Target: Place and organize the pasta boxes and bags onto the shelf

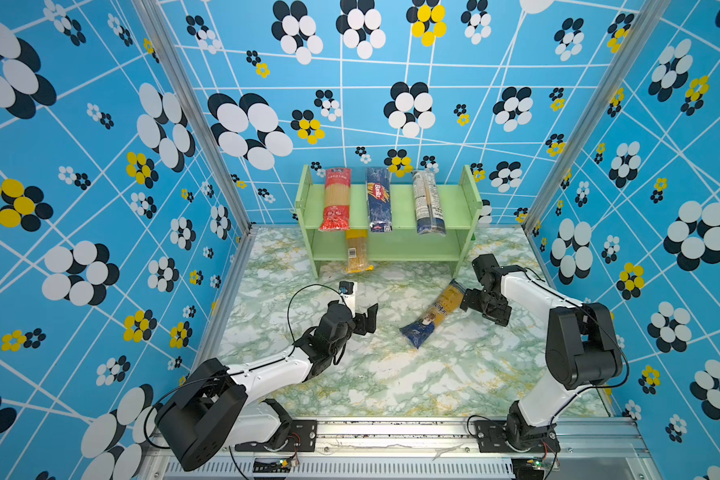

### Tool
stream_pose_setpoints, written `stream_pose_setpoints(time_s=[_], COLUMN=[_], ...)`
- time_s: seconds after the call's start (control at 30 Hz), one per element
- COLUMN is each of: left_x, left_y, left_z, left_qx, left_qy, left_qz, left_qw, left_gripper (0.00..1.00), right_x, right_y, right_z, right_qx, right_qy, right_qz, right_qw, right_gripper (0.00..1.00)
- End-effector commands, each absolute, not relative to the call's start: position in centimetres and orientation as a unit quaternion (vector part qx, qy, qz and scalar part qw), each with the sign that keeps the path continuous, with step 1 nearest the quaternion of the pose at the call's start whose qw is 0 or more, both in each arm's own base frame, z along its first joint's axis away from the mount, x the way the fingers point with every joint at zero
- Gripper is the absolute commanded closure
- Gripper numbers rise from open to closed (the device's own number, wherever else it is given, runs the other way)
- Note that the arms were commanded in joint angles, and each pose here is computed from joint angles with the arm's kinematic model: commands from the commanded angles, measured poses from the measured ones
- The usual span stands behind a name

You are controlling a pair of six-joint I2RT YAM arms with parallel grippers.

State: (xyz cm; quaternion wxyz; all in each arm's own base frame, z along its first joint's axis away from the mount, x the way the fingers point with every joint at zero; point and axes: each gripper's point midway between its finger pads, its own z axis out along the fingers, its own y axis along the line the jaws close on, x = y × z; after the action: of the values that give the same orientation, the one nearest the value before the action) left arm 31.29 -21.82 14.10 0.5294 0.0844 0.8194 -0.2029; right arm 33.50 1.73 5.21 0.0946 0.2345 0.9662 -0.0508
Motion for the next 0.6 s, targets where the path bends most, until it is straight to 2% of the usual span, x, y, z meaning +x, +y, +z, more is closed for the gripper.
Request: stream_pose_setpoints(time_s=[0.0, 0.23, 0.57], left_x=[30.9, 30.7, 30.8], left_y=[-21.4, -20.8, -21.1], left_z=[14.1, 14.2, 14.5], left_qx=[0.085, 0.082, 0.085], left_qy=[0.818, 0.818, 0.816], left_qz=[-0.197, -0.188, -0.190], left_qw=[0.535, 0.538, 0.539], left_gripper=[0.05, 0.05, 0.04], right_x=[35.0, 36.8, 40.0], right_y=[0.8, -2.3, -3.7], right_z=[5.5, 5.4, 5.6], right_qx=[0.225, 0.254, 0.260], right_qy=[0.966, 0.958, 0.953], right_qz=[-0.074, -0.091, -0.105], right_qw=[0.102, 0.102, 0.111], right_gripper=[0.04, 0.04, 0.04])
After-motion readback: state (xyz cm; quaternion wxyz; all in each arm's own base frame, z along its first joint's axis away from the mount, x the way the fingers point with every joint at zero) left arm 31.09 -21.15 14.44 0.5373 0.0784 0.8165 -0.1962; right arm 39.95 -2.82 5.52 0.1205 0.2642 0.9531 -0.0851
